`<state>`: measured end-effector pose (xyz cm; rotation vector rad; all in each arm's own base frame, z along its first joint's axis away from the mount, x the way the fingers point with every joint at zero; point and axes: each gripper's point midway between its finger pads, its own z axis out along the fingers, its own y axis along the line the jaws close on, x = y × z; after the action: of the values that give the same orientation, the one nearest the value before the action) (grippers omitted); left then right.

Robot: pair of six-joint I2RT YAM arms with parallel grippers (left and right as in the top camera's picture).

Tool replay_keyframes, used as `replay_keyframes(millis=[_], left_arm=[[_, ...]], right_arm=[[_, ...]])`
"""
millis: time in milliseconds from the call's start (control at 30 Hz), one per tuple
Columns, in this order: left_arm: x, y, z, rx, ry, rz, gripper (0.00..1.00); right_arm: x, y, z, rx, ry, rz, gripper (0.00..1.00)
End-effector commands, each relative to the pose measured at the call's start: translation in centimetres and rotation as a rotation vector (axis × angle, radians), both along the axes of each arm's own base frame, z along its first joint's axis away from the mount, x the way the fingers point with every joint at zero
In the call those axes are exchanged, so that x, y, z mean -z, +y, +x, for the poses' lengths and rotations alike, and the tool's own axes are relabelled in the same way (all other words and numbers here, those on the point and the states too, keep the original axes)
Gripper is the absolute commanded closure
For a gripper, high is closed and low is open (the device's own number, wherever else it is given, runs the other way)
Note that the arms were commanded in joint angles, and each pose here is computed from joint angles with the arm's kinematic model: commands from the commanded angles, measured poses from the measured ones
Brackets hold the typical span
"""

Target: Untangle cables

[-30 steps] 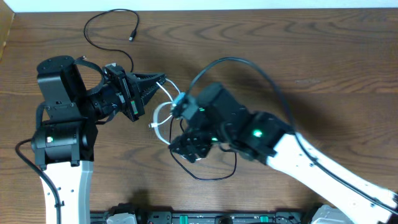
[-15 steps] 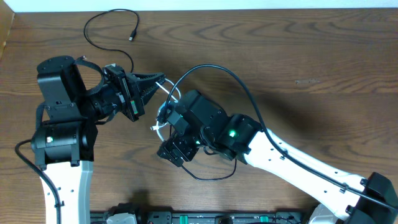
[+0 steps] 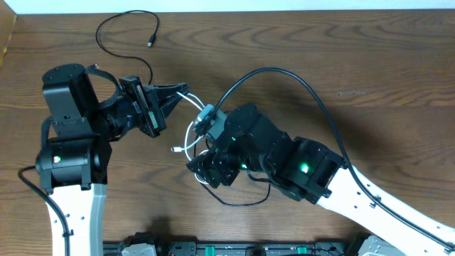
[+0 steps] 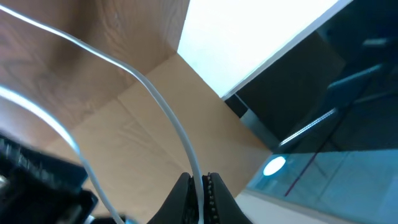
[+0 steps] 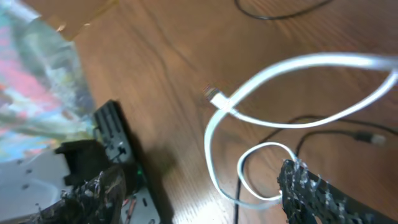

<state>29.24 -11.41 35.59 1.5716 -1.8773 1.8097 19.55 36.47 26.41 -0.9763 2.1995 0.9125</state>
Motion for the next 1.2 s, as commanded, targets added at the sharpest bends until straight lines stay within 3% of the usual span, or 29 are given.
replay_keyframes(millis=[0,233,667,800,933,1167], left_arm=[[-0.8,0.2,0.0,-0.04,0.059,-0.055,0.93],[-0.8,0.2,0.0,-0.076,0.157,-0.126,0.92],[-0.8,0.2,0.0,-0.083,0.174,-0.138,0.92],[-0.8,0.2,0.0,-0.082,0.174,-0.138,0.93],[-0.8,0.2,0.0,-0.082,0.174,-0.138,0.92],[-0.8,0.2,0.0,-0.082,0.174,-0.138,0.92]], right_arm=[[1.5,-0.6,1.4,0.136,0.008,-0.055,0.24],[3.2,0.0,2.2,0.211,0.068,-0.069,0.3],[2.8,3.2,0.7,0.162,0.049,-0.011,0.44],[3.1,2.7,1.4,0.209,0.018,-0.036,0.55],[4.0,2.8,1.6,0.215,0.021,-0.058,0.57],[5.7,3.2,1.8,0.229,0.051,-0.089,0.72]])
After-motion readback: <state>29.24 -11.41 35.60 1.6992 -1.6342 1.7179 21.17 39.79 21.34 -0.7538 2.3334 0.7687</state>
